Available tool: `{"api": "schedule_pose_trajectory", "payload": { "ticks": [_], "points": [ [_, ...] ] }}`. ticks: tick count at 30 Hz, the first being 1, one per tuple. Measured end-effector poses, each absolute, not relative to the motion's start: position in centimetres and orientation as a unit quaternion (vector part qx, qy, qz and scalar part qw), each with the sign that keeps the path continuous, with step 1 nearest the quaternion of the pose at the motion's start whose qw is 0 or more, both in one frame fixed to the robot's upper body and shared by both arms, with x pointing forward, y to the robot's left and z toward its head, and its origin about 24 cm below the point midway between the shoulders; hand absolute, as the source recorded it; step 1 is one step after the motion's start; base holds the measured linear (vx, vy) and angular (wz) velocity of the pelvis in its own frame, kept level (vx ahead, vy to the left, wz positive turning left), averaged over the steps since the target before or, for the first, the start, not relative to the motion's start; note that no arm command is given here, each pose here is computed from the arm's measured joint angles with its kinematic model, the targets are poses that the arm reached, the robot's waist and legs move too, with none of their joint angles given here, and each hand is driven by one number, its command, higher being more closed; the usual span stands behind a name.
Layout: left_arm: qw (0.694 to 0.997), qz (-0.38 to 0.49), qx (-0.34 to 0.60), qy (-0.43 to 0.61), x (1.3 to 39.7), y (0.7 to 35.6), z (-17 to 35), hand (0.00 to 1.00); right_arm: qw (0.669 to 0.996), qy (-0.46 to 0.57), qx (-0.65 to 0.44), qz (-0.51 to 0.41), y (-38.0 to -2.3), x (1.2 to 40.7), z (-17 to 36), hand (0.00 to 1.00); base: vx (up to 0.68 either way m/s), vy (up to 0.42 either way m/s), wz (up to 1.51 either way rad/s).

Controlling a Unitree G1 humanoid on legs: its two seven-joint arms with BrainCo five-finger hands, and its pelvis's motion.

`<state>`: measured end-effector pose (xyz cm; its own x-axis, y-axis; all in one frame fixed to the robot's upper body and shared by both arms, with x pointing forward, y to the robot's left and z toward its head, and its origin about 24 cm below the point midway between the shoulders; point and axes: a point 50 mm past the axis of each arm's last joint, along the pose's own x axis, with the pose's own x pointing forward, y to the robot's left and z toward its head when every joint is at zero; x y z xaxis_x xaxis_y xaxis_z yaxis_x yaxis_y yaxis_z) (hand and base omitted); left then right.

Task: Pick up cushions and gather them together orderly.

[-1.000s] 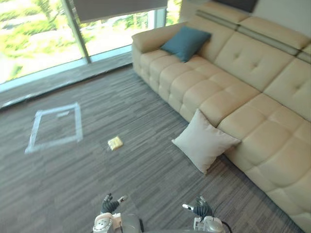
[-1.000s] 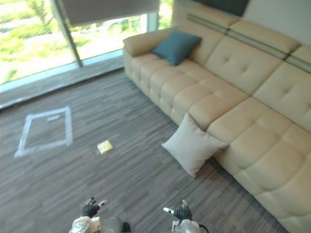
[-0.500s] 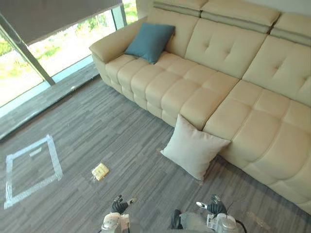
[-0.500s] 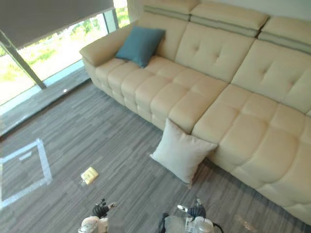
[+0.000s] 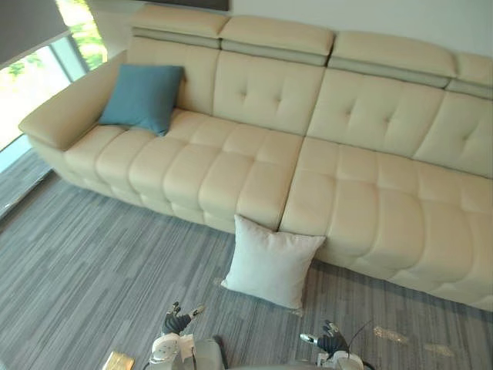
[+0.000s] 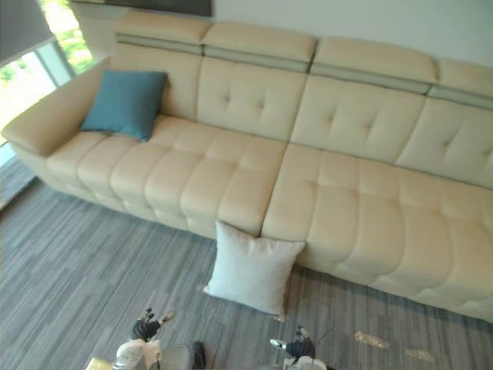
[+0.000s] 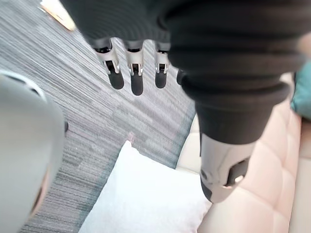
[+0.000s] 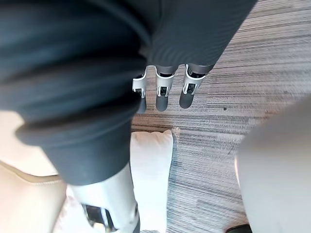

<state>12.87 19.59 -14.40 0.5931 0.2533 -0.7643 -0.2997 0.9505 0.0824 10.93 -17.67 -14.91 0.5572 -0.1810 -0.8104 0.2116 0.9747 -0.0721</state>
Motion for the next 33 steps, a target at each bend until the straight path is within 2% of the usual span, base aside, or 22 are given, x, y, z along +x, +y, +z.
{"api": "schedule_pose_trajectory", "payload": {
  "ticks": [9, 14, 20, 33],
  "points": [
    [0.889, 0.136, -0.014, 0.436, 12.8, 19.3, -14.7, 0.0, 0.886, 0.449, 0.008, -0.117, -18.4, 11.2, -14.7, 0.0, 0.1, -0.041, -0.22],
    [0.886, 0.104, -0.03, 0.451, 12.6, 16.7, -15.2, 0.0, 0.883, 0.444, 0.002, -0.151, -20.6, 11.4, -14.5, 0.0, 0.19, -0.209, 0.15],
    [0.896, 0.098, -0.021, 0.432, 13.8, 16.8, -14.7, 0.0, 0.88, 0.45, 0.016, -0.151, -19.8, 11.0, -14.7, 0.0, 0.06, -0.157, 0.11],
    [0.897, 0.095, -0.02, 0.431, 14.0, 16.7, -14.6, 0.0, 0.872, 0.463, 0.038, -0.157, -18.8, 10.2, -15.1, 0.0, 0.11, 0.128, -0.24]
  ]
}}
